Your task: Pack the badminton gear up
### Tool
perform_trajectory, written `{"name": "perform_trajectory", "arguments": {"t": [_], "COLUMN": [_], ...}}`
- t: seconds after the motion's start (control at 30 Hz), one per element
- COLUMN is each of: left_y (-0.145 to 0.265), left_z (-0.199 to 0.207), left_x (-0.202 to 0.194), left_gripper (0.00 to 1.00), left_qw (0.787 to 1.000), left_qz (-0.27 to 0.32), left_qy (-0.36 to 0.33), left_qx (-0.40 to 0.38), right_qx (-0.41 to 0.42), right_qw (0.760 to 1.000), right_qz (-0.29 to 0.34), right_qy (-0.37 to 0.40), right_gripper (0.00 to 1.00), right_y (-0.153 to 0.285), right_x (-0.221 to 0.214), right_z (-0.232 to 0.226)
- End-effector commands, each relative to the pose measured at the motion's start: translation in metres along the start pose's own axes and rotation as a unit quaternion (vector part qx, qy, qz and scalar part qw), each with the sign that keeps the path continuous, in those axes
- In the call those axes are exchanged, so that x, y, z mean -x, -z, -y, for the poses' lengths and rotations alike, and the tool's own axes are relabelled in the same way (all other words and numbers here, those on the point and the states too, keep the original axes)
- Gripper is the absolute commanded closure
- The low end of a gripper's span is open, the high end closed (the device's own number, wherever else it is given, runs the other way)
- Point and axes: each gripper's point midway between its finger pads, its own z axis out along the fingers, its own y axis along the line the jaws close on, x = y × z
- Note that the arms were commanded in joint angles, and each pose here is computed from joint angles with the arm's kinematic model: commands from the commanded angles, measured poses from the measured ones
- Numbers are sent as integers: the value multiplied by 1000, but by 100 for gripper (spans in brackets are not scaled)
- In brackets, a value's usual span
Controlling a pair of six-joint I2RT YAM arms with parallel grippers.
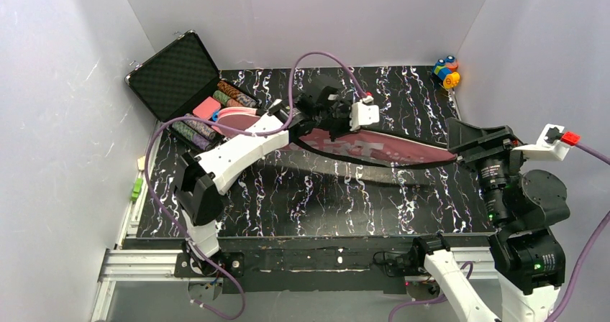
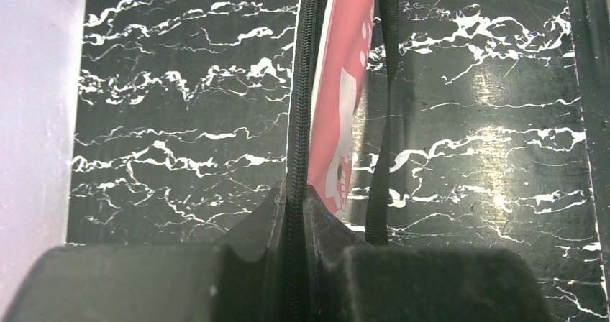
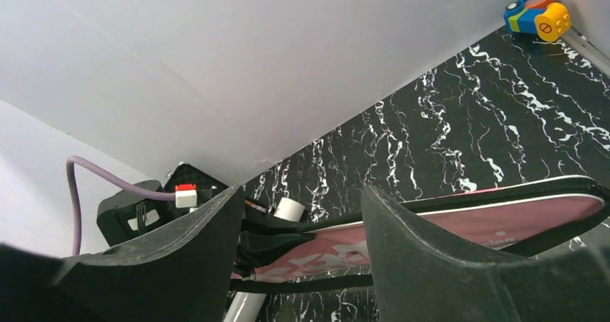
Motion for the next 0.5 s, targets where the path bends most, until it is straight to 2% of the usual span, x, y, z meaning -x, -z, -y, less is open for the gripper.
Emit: {"name": "perform_trajectory", "arguments": {"t": [0.0, 0.17, 0.33, 0.47], "left_y": [8, -1, -5, -20], "left_z": [-6, 13, 26, 46], "left_x": [49, 60, 68, 62], "left_gripper": [100, 100, 100, 100], "left_qw": [997, 997, 986, 964], "left_qz": [63, 73, 86, 78], "left_qy": [-23, 17, 145, 246], "left_qx": [34, 4, -16, -60], "right_qx": [-8, -16, -21, -30], "right_qw": [1000, 1000, 1000, 1000], "right_qz": [2, 2, 3, 0], "right_qy": [-1, 1, 2, 4], "right_gripper": [31, 31, 31, 31], "right_y": [-2, -1, -3, -5], "right_x": [-2, -3, -2, -5], "right_z": [5, 9, 10, 13]}}
